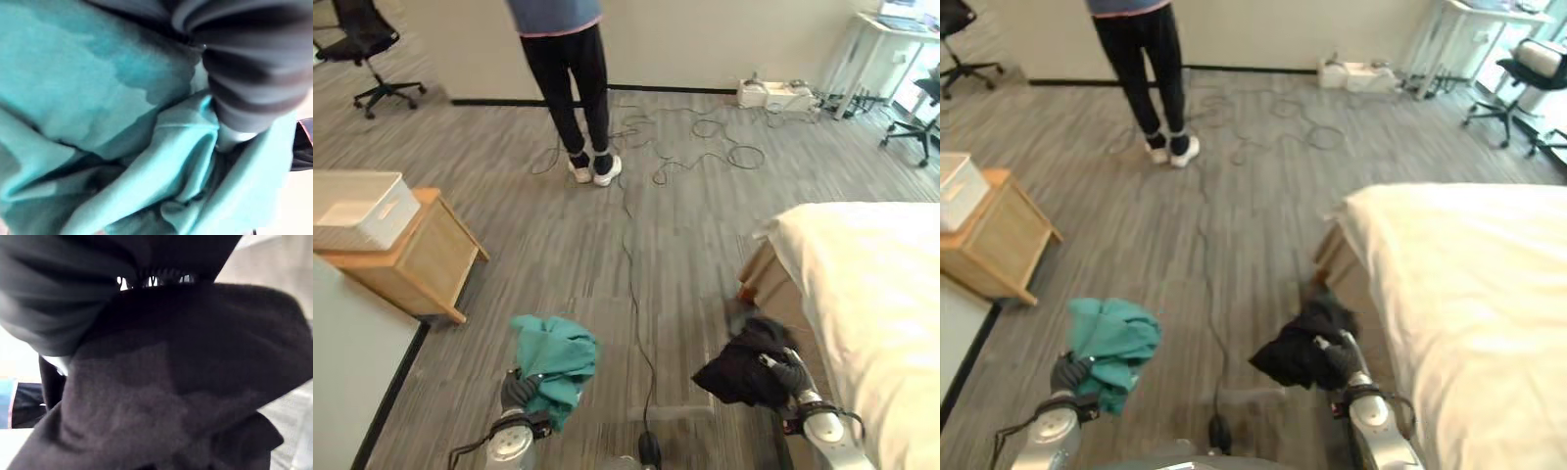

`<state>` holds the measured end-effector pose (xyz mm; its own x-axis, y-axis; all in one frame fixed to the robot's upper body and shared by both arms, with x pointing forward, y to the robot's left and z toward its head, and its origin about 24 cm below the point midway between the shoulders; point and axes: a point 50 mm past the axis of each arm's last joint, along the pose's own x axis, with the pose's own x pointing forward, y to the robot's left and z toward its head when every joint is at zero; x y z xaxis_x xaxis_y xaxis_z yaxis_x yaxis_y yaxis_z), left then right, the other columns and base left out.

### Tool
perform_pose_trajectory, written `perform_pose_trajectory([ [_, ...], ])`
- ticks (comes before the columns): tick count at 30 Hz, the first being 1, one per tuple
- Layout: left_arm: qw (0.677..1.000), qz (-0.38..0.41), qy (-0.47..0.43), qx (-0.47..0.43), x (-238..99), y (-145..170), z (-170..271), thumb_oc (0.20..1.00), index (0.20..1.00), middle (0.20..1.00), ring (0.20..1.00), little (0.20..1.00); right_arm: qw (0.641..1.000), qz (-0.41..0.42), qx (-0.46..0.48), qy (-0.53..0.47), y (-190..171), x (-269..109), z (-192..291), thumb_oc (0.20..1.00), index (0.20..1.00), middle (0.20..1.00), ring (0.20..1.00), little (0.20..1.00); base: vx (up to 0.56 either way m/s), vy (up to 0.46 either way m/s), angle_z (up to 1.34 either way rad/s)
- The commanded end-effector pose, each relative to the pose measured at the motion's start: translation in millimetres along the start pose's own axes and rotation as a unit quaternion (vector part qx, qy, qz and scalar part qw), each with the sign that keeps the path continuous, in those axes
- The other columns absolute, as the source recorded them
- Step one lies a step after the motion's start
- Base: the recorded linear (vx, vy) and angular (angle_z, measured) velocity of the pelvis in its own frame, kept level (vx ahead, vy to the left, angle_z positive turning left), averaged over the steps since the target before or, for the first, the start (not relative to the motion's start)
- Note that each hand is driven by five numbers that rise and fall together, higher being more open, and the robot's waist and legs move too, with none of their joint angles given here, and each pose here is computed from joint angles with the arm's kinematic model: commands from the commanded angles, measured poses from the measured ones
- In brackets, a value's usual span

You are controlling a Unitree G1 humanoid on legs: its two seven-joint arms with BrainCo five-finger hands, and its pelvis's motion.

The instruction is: Tidy up the quilt and then pick up the clothes from the bed and put them into the laundry hamper.

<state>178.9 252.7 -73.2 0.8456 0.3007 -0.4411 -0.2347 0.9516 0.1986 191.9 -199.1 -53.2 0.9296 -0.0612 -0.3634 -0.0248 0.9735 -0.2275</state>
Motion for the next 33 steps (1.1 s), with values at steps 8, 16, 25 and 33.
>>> perform_pose_trajectory([
  [8, 0.994, -0.084, -0.070, 0.026, 18.1, -84.1, 39.0, 0.200, 0.200, 0.200, 0.200, 0.200, 0.990, 0.004, -0.088, 0.108, -4.4, 5.5, -45.1, 0.200, 0.200, 0.200, 0.200, 0.200, 0.10, -0.089, 0.87],
  [16, 0.989, -0.090, -0.098, 0.057, 24.4, -74.4, 53.9, 0.200, 0.200, 0.200, 0.200, 0.200, 0.993, 0.017, -0.106, 0.038, -8.7, 20.5, -11.6, 0.200, 0.200, 0.200, 0.200, 0.200, 0.11, -0.113, -0.11],
  [25, 0.987, -0.085, -0.129, 0.045, 18.7, -69.9, 65.0, 0.200, 0.200, 0.200, 0.200, 0.200, 0.987, -0.002, -0.158, -0.040, -32.8, 29.1, 28.6, 0.200, 0.200, 0.200, 0.200, 0.200, 0.23, -0.101, -0.36],
  [33, 0.989, -0.078, -0.099, 0.075, 15.0, -60.6, 46.5, 0.200, 0.200, 0.200, 0.200, 0.200, 0.988, 0.015, -0.147, -0.047, -17.5, 27.9, 27.0, 0.200, 0.200, 0.200, 0.200, 0.200, 0.70, 0.118, -0.03],
])
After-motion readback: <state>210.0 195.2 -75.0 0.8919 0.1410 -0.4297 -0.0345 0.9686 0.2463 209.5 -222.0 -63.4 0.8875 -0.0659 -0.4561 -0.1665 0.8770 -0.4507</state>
